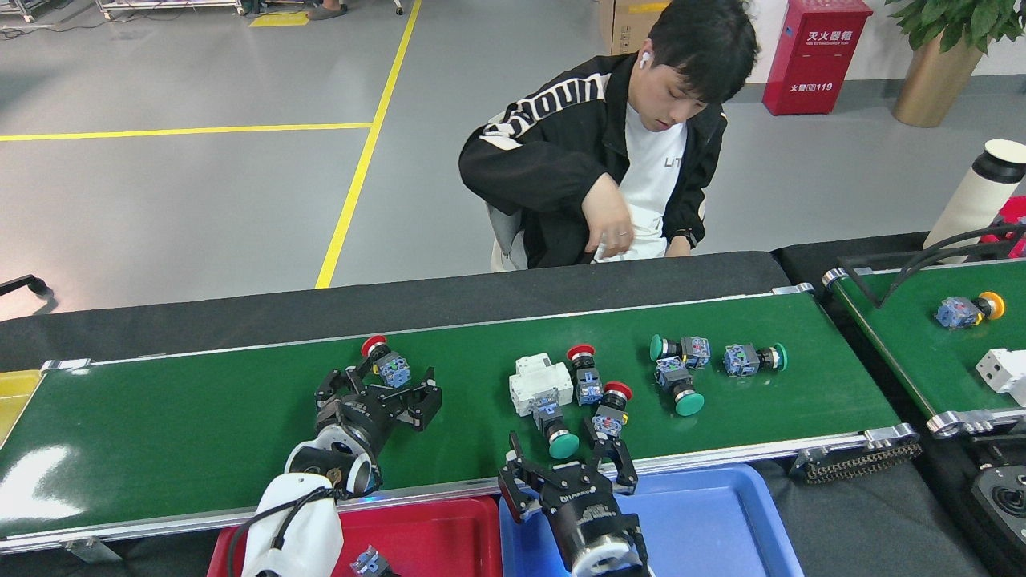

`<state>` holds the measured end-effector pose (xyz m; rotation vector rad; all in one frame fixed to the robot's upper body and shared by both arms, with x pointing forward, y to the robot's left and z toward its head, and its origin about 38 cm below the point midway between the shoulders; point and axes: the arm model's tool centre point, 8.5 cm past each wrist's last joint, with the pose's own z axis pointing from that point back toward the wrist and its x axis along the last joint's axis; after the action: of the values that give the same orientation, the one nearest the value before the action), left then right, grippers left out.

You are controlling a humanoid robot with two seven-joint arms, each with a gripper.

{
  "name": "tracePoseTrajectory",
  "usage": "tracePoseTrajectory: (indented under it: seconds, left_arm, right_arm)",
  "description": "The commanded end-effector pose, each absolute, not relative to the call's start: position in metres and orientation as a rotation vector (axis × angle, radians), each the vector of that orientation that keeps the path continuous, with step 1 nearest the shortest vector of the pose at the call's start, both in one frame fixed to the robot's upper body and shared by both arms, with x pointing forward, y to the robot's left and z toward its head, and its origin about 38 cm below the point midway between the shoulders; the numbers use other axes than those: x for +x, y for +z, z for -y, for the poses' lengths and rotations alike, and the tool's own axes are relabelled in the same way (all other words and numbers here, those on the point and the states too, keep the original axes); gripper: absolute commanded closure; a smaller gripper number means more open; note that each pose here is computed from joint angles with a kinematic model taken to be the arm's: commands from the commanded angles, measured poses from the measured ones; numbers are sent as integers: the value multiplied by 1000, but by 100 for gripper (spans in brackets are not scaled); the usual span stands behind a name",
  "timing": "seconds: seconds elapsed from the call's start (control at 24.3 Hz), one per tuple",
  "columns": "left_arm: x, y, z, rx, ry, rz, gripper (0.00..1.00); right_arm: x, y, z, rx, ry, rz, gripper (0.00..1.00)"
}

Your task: Pick switch part from conveyor to tray

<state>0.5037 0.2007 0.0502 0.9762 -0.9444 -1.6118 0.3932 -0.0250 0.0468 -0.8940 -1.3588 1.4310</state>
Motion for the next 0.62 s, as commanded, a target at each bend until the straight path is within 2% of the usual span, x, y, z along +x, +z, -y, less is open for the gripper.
tracePoseTrajectory:
  seconds: [0.0,0.08,0.12,0.16,0.25,0.29,0.41,0.45,0.53,0.58]
  left_arm:
    - [512,59,-219,1028,-1592,926,33]
    - [510,56,-229,1016,-1616,919,64]
    - [506,51,-230,987,-1640,929,69]
    - [505,49,-229,970,-1646,936,76]
    - [502,47,-231,957,-1642,941,89]
    - [499,44,-233,954,-1641,939,92]
    - [490,43,-236,960,-1646,958,94]
    - [484,44,-244,958,-1626,972,93]
    - [472,54,-253,964,-1606,1045,93]
    - [456,60,-262,978,-1619,1086,93]
  right_arm:
    - [398,44,13,-858,1513,1337,36]
    - [399,40,7,-832,1556,1324,56]
    - [399,41,4,-804,1570,1352,81]
    - [398,41,2,-784,1589,1373,95]
    - [398,41,1,-766,1605,1388,96]
    - [397,41,0,-763,1609,1391,96]
    - [393,48,-3,-746,1609,1444,96]
    - [391,60,-6,-736,1599,1500,96]
    - [376,72,-2,-693,1609,1602,96]
    - [363,76,4,-673,1625,1656,96]
